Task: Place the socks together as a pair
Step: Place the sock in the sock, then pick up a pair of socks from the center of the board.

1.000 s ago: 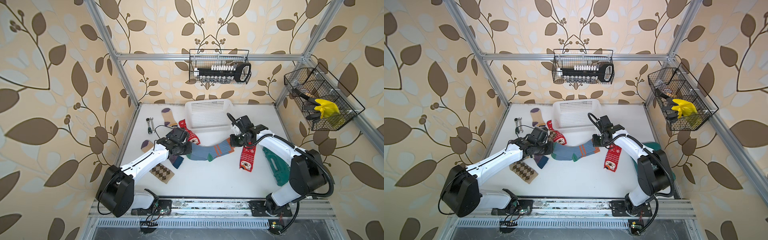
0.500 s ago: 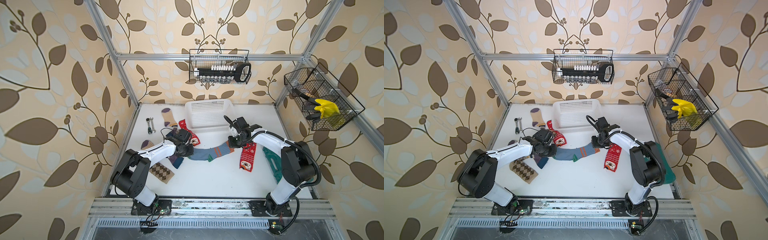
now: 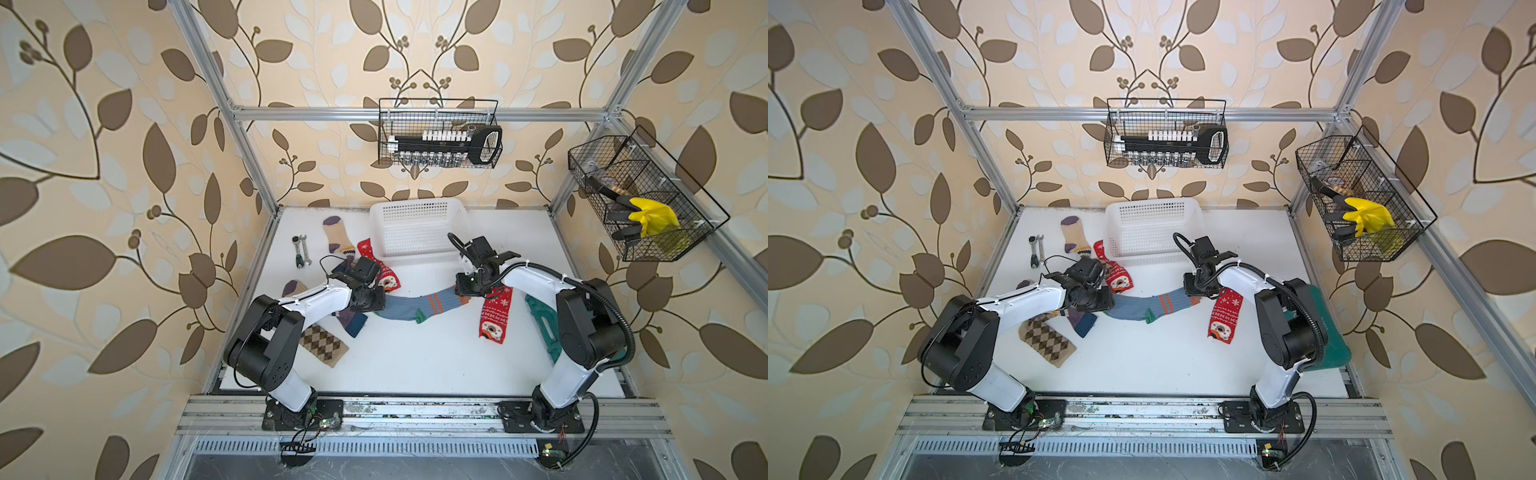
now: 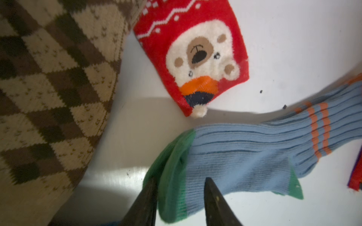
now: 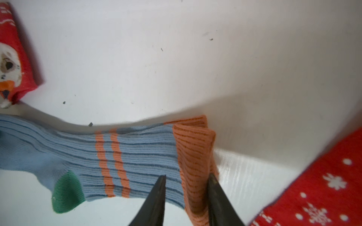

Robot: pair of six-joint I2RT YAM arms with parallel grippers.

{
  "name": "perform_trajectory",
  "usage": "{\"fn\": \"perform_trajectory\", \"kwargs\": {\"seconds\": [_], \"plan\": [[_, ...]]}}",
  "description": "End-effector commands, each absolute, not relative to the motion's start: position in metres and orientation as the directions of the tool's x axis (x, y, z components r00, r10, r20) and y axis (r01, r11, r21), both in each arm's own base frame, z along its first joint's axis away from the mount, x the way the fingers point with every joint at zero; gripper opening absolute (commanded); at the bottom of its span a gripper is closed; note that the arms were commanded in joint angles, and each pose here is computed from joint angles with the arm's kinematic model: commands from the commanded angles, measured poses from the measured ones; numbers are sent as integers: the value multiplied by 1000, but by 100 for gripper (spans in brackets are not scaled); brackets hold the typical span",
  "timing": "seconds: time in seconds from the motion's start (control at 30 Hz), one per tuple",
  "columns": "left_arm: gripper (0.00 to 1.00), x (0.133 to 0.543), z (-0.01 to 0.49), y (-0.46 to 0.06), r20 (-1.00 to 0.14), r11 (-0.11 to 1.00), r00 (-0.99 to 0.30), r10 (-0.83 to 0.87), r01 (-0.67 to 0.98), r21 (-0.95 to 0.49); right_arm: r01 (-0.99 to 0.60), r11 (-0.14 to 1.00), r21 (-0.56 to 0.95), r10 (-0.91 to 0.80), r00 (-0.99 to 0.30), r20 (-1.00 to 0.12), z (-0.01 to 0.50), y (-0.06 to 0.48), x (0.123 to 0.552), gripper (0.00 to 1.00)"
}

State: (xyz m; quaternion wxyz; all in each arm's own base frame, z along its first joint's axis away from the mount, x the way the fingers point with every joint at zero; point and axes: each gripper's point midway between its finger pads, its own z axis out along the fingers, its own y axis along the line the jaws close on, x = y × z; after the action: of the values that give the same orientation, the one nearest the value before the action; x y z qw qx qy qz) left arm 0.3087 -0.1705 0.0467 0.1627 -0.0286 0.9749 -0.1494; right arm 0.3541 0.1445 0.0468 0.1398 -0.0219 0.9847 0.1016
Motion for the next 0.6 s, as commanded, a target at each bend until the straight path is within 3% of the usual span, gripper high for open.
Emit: {"fn": "perform_trajectory", "kwargs": {"seconds": [0.0, 0.4, 0.57], "plan": [[50, 309, 49, -160, -328, 959, -937, -118, -21, -284, -31, 982, 184, 18, -966, -258, 32, 132, 350, 40], [56, 304, 38, -155, -301, 950, -944, -139, -42, -309, 28, 960, 278, 92, -971, -219, 12, 126, 350, 49], [44, 307, 36, -163, -293, 938, -946, -139, -32, -344, 24, 945, 326, 94, -976, -199, 8, 134, 344, 48]]}}
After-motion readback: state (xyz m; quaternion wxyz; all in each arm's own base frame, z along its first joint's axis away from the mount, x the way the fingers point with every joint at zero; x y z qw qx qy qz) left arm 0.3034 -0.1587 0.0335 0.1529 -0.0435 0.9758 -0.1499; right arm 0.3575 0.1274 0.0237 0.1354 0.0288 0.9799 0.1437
